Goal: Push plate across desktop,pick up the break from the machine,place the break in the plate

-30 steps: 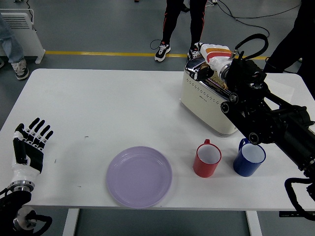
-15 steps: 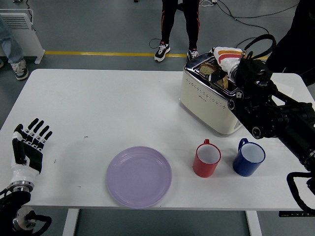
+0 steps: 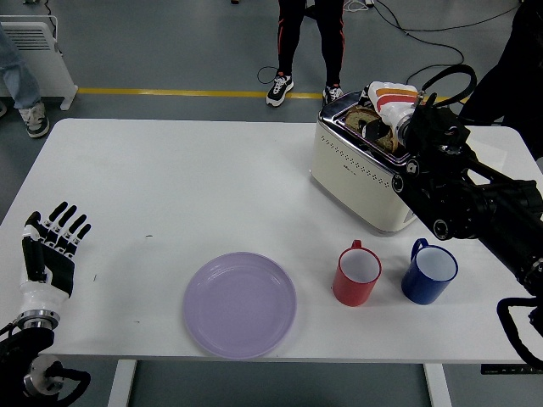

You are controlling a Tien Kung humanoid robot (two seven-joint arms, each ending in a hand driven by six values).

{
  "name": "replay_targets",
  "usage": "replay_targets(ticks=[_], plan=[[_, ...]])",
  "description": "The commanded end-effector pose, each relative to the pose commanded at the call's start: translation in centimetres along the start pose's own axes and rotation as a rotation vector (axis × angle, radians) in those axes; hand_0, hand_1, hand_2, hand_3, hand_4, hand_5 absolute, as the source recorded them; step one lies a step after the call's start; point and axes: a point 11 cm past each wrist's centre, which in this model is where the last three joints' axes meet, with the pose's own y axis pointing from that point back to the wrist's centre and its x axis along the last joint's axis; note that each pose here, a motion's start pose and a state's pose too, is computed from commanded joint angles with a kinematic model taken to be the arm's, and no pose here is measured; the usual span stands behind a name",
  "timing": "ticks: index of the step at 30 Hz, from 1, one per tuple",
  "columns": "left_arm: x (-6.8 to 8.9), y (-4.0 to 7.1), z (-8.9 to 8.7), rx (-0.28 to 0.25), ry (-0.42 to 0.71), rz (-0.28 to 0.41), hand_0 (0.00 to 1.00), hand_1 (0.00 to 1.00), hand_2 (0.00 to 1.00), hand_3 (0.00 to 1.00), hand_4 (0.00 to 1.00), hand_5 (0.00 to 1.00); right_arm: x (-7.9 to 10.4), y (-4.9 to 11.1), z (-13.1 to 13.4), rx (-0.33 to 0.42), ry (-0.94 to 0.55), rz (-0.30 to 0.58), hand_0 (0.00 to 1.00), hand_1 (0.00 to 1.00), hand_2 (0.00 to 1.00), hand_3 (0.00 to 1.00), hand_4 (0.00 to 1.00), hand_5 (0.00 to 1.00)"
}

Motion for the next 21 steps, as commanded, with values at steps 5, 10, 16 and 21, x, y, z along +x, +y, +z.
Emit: replay_targets(ticks=[5,10,16,21], plan=[[0.2,0.0,0.0,0.0,-0.001,0.006,0.775,0.77,0.801,0.727,0.561,0.998,-0.4,0.0,0.0,0.002,-0.013,-0.023,0.375,0.447,0.463,0.502,0.458,0.101],[0.2,0.0,0.0,0.001,0.0,0.005,0.775,0.77,0.801,0.727,0.561,0.998,0.3,0.0,-0.5,0.012,0.001,0.0,0.375,0.447,0.463,0.502,0.458,0.101],[0.1,-0.1,0.1,-0.002,0.0,0.003,0.775,0.77,0.8,0.727,0.562,0.998,2.2,0.5,-2.6,0.053,0.026,0.074,0.308,0.402,0.431,0.47,0.432,0.092],[0.2,-0.1,0.2,-0.006,-0.001,0.005,0.775,0.769,0.799,0.727,0.561,0.998,5.8,1.4,-5.7,0.113,0.035,0.184,0.283,0.369,0.402,0.45,0.358,0.105]])
